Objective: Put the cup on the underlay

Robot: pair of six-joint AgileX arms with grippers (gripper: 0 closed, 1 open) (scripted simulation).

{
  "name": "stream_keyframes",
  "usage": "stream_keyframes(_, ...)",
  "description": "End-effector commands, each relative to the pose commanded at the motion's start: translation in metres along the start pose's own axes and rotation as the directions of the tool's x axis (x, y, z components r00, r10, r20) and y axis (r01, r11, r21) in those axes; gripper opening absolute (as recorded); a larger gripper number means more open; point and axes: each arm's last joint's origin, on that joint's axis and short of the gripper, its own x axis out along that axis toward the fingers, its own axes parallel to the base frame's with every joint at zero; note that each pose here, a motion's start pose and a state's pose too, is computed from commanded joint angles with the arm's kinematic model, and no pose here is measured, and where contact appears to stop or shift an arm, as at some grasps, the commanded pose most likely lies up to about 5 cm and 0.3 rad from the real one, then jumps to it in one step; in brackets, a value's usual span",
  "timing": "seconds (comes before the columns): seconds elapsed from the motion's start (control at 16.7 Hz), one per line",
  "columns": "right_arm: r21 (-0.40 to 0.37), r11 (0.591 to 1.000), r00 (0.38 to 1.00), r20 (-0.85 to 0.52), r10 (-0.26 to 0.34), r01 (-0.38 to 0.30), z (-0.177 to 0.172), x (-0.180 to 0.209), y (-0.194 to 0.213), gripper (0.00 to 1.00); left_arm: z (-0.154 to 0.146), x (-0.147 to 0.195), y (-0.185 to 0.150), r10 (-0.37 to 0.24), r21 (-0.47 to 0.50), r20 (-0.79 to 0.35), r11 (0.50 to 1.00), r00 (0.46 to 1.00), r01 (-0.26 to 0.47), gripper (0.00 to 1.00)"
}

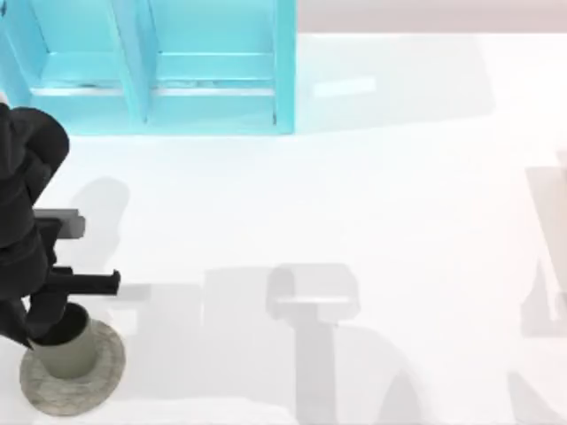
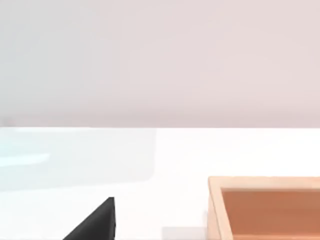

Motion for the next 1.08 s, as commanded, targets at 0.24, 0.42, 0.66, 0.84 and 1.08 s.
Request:
stream_keyframes(0.24, 0.000, 1.000, 1.000, 0.000, 0.000, 0.000, 0.0000, 0.0000, 0.0000, 1.00, -0.0006, 0.0080, -0.0008, 0.001, 0.000, -0.006, 1.000, 1.000, -0.001, 0.00)
stream_keyframes(0.42, 0.000, 1.000, 1.000, 0.000, 0.000, 0.000, 0.0000, 0.0000, 0.0000, 1.00, -0.0006, 0.0080, -0.0008, 0.001, 0.000, -0.006, 1.000, 1.000, -0.001, 0.15)
stream_keyframes(0.66, 0.000, 1.000, 1.000, 0.000, 0.000, 0.000, 0.0000, 0.0000, 0.0000, 1.00, -0.0006, 0.0080, -0.0008, 0.001, 0.000, -0.006, 1.000, 1.000, -0.001, 0.45)
stream_keyframes(0.84, 0.000, 1.000, 1.000, 0.000, 0.000, 0.000, 0.0000, 0.0000, 0.0000, 1.00, -0.0006, 0.0080, -0.0008, 0.001, 0.000, -0.006, 1.000, 1.000, -0.001, 0.68)
stream_keyframes(1.08, 0.000, 1.000, 1.000, 0.000, 0.000, 0.000, 0.0000, 0.0000, 0.0000, 1.00, -0.0006, 0.0080, -0.0008, 0.001, 0.000, -0.006, 1.000, 1.000, -0.001, 0.98)
